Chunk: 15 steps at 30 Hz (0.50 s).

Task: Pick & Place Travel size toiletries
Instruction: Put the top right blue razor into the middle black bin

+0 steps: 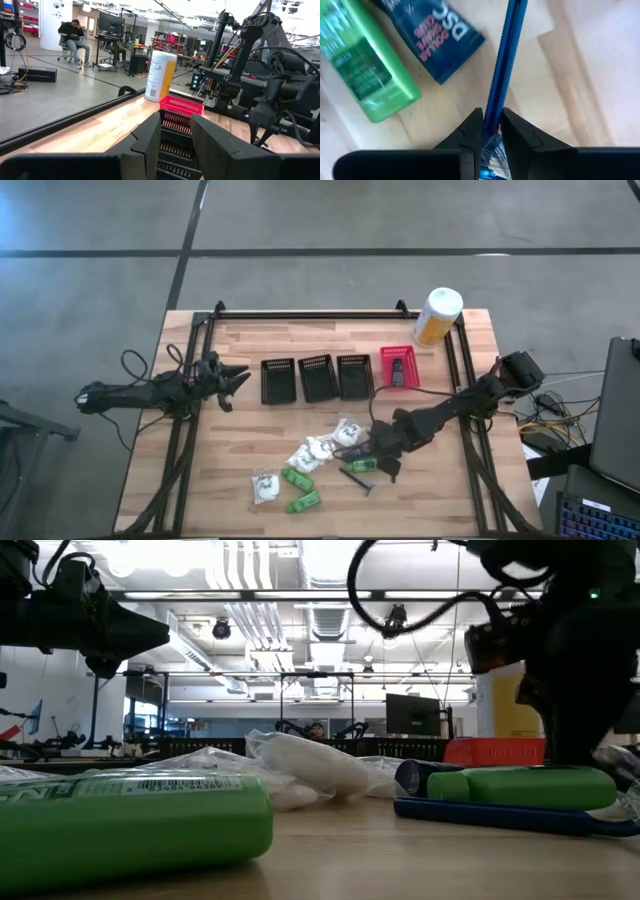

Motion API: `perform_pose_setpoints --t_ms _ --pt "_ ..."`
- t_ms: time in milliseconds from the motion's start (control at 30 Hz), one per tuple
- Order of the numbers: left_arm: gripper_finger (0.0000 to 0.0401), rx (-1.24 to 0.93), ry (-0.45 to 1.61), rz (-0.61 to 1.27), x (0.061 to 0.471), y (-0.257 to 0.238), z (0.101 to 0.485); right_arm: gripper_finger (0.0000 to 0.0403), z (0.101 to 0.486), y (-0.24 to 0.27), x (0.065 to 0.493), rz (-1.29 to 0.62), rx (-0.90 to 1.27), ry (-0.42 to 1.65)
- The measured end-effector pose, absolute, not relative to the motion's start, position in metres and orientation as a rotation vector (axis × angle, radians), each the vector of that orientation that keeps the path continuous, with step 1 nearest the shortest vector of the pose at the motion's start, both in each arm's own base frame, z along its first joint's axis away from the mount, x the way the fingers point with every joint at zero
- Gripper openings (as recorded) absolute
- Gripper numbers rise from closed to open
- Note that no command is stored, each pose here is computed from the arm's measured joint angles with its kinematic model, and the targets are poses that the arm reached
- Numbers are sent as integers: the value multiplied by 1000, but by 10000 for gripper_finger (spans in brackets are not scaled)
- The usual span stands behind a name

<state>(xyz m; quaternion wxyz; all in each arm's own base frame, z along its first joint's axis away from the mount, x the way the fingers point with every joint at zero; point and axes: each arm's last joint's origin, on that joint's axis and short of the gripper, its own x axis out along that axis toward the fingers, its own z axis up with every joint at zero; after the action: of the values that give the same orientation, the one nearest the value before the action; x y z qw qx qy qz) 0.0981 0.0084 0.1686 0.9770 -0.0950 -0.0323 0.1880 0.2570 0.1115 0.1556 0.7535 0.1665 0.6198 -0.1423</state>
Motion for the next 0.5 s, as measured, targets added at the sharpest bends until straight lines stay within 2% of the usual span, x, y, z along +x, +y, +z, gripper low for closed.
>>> perform_pose_setpoints --t_ms 300,500 --pt "115 -192 -65 379 98 8 169 45 177 109 252 -317 357 1241" --pt "115 -191 -65 379 98 8 169 43 178 109 252 -320 355 1231"
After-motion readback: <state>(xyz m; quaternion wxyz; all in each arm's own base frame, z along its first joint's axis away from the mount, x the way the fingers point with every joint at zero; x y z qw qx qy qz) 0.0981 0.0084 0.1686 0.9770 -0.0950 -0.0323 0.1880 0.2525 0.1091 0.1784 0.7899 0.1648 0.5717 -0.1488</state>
